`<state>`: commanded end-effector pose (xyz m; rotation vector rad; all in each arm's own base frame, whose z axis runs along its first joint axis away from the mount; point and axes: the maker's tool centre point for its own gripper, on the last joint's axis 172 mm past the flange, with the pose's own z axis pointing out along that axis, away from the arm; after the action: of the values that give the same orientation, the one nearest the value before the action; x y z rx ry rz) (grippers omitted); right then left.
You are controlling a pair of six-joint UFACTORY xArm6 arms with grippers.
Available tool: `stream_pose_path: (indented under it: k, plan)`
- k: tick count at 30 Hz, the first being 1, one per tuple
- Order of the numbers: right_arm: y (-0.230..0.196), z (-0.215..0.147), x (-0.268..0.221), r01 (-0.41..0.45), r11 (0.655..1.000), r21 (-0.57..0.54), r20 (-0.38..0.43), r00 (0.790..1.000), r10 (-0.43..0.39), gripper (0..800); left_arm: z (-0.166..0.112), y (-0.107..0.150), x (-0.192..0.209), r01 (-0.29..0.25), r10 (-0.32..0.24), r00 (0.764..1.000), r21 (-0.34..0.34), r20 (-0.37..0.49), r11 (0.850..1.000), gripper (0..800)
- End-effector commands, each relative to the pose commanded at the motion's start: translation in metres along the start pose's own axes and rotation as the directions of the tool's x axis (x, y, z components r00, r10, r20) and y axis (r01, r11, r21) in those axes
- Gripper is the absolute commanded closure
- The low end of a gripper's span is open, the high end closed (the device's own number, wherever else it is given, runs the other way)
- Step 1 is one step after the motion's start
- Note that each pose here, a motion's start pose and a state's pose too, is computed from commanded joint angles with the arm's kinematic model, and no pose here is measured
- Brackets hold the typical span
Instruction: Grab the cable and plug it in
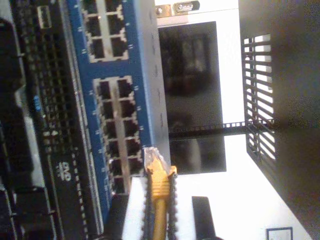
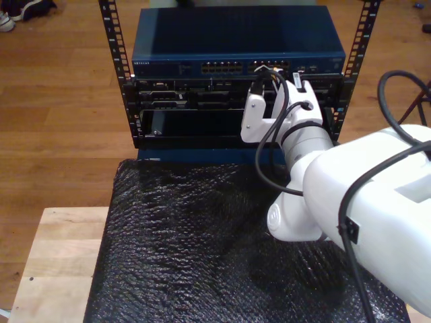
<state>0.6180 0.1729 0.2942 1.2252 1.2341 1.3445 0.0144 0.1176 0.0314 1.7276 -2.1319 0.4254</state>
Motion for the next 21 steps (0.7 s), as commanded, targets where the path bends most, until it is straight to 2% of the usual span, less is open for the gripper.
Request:
stream_pose_path:
  k: [3, 9, 13, 17, 21]
  plan:
    - [0.001, 0.001, -0.005, 0.007, 1.0, -0.016, 0.009, 1.0, -0.007, 800, 0.0, 0.0, 0.0, 0.0, 0.0, 1.0, 0.0, 0.0, 1.0, 0]
    - [0.002, 0.007, -0.012, 0.078, 0.996, -0.033, 0.028, 0.997, -0.077, 800, 0.0, 0.0, 0.0, 0.0, 0.0, 1.0, 0.0, 0.0, 1.0, 0]
    - [-0.002, 0.01, -0.013, 0.081, 0.996, -0.031, 0.032, 0.996, -0.08, 800, 0.0, 0.0, 0.0, 0.0, 0.0, 1.0, 0.0, 0.0, 1.0, 0]
    - [-0.004, 0.013, -0.03, 0.061, 0.998, -0.029, 0.094, 0.994, -0.058, 800, 0.0, 0.0, 0.0, 0.0, 0.0, 1.0, 0.0, 0.0, 1.0, 0]
    - [-0.009, 0.02, -0.031, 0.074, 0.997, -0.03, 0.103, 0.992, -0.07, 800, 0.0, 0.0, 0.0, 0.0, 0.0, 1.0, 0.0, 0.0, 1.0, 0]
